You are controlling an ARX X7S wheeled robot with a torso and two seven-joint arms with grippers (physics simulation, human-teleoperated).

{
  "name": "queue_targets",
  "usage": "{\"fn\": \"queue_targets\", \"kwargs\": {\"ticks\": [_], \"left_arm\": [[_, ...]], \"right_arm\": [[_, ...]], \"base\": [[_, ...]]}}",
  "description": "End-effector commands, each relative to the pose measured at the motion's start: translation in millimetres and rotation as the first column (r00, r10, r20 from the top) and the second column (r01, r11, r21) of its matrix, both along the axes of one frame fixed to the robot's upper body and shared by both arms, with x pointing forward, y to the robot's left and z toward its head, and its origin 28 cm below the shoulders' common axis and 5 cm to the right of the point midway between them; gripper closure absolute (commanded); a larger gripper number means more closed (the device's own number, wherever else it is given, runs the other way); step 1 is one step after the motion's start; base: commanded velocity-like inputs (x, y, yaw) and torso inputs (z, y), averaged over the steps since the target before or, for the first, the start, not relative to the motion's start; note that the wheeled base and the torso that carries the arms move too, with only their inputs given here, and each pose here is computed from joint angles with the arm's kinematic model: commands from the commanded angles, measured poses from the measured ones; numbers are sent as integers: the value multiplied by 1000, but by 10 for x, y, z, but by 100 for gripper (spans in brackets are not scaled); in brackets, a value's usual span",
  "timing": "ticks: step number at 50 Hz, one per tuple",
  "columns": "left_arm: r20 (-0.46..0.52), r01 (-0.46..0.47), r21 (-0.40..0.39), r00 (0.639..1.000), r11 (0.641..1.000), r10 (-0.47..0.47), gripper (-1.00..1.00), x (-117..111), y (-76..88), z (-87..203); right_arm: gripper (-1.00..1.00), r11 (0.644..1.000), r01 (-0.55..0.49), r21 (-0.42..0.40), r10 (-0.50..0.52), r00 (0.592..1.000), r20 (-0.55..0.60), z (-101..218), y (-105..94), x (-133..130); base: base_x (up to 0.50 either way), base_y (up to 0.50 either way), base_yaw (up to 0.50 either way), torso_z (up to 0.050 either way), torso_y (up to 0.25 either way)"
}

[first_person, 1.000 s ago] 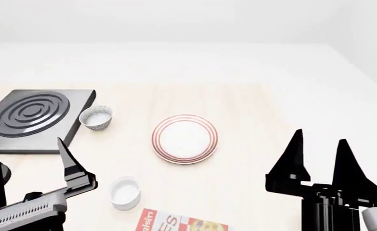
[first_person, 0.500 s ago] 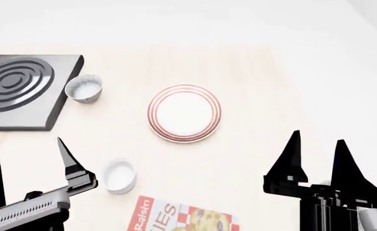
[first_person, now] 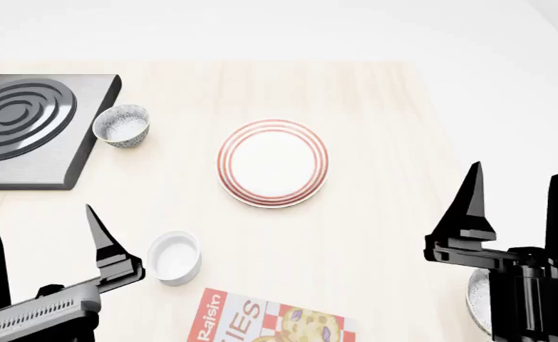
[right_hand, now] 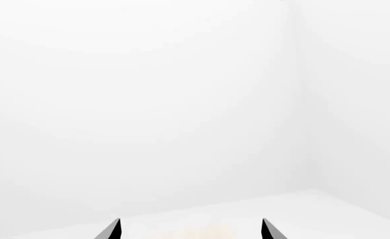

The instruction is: Pick the akita bowl next to the cookies box and place it on the plate.

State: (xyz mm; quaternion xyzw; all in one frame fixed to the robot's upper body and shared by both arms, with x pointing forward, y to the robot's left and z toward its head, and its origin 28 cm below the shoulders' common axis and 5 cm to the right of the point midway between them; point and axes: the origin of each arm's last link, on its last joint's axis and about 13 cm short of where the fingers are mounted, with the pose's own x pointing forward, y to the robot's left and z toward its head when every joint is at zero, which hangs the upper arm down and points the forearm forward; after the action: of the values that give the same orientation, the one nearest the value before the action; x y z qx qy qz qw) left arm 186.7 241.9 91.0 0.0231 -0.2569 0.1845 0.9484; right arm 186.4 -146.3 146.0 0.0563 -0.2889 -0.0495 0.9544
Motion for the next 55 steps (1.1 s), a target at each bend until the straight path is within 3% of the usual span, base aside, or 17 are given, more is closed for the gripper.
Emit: {"fn": "queue_targets", "kwargs": {"ticks": [1, 7, 12, 19, 20, 22, 23, 25, 28, 30, 31, 36, 40, 43, 48, 51, 55], "left_arm": [[-1, -13, 7, 1000, 1000, 13, -100, 4, 12, 5], [-5, -13, 15, 1000, 1000, 13, -100, 3, 2, 10], [-4, -16, 24, 1000, 1000, 16, -100, 1, 3, 19], [-11, -19, 33, 1000, 999, 20, -100, 10, 4, 13], [-14, -19, 33, 1000, 999, 20, -100, 12, 3, 12], [-13, -20, 35, 1000, 999, 21, -100, 8, 3, 16], [-13, -20, 34, 1000, 999, 21, -100, 6, 4, 18], [-13, -21, 34, 1000, 999, 22, -100, 7, 5, 16], [-21, -20, 35, 1000, 999, 21, -100, 15, -3, 4], [-17, -19, 38, 1000, 999, 20, -100, 10, -7, 19], [-17, -17, 37, 1000, 999, 18, -100, 16, -8, 10], [-29, -7, 41, 1000, 999, 8, -100, 23, -34, -16], [-26, 2, 42, 1000, 999, -1, -100, 17, -39, -17], [-29, 4, 43, 1000, 999, -2, -100, 18, -43, -19], [-33, 15, 53, 999, 999, -13, -100, 8, -64, -19], [-33, 15, 55, 999, 998, -13, -100, 9, -62, -15], [-38, 17, 58, 999, 998, -15, -100, 8, -72, -18]], "right_arm": [[-100, 983, 82, -164, -100, 990, -102, 357, -365, -144], [-100, 962, 182, -202, -222, 954, -201, 434, -654, -226], [-100, 887, 345, -306, -415, 887, -204, 654, -905, -259], [-100, 867, 293, -403, -450, 808, -381, 985, -1170, -315], [-100, 881, 219, -418, -409, 797, -444, 1064, -1206, -356], [-100, 834, 206, -512, -468, 756, -458, 1119, -1271, -378], [-100, 847, 179, -501, -454, 734, -506, 1127, -1294, -389], [-100, 796, 266, -544, -542, 712, -446, 1199, -1354, -377], [-100, 871, 55, -488, -409, 630, -660, 1217, -1426, -403], [-100, 826, 25, -564, -473, 574, -668, 1197, -1465, -435], [-100, 862, -33, -507, -401, 569, -718, 1226, -1492, -447], [-100, 862, -223, -456, -276, 548, -790, 1282, -1524, -529], [-100, 905, -213, -369, -234, 474, -849, 1355, -1585, -552], [-100, 880, -278, -384, -235, 447, -863, 1354, -1578, -606], [-100, 917, -263, -299, -180, 396, -900, 1390, -1592, -620], [-100, 934, -268, -237, -115, 403, -908, 1394, -1610, -661], [-100, 917, -304, -258, -111, 427, -897, 1412, -1601, -671]], "base": [[0, 0, 0, 0, 0], [0, 0, 0, 0, 0], [0, 0, 0, 0, 0], [0, 0, 0, 0, 0], [0, 0, 0, 0, 0], [0, 0, 0, 0, 0], [0, 0, 0, 0, 0], [0, 0, 0, 0, 0], [0, 0, 0, 0, 0], [0, 0, 0, 0, 0], [0, 0, 0, 0, 0], [0, 0, 0, 0, 0], [0, 0, 0, 0, 0], [0, 0, 0, 0, 0], [0, 0, 0, 0, 0], [0, 0, 0, 0, 0], [0, 0, 0, 0, 0]]}}
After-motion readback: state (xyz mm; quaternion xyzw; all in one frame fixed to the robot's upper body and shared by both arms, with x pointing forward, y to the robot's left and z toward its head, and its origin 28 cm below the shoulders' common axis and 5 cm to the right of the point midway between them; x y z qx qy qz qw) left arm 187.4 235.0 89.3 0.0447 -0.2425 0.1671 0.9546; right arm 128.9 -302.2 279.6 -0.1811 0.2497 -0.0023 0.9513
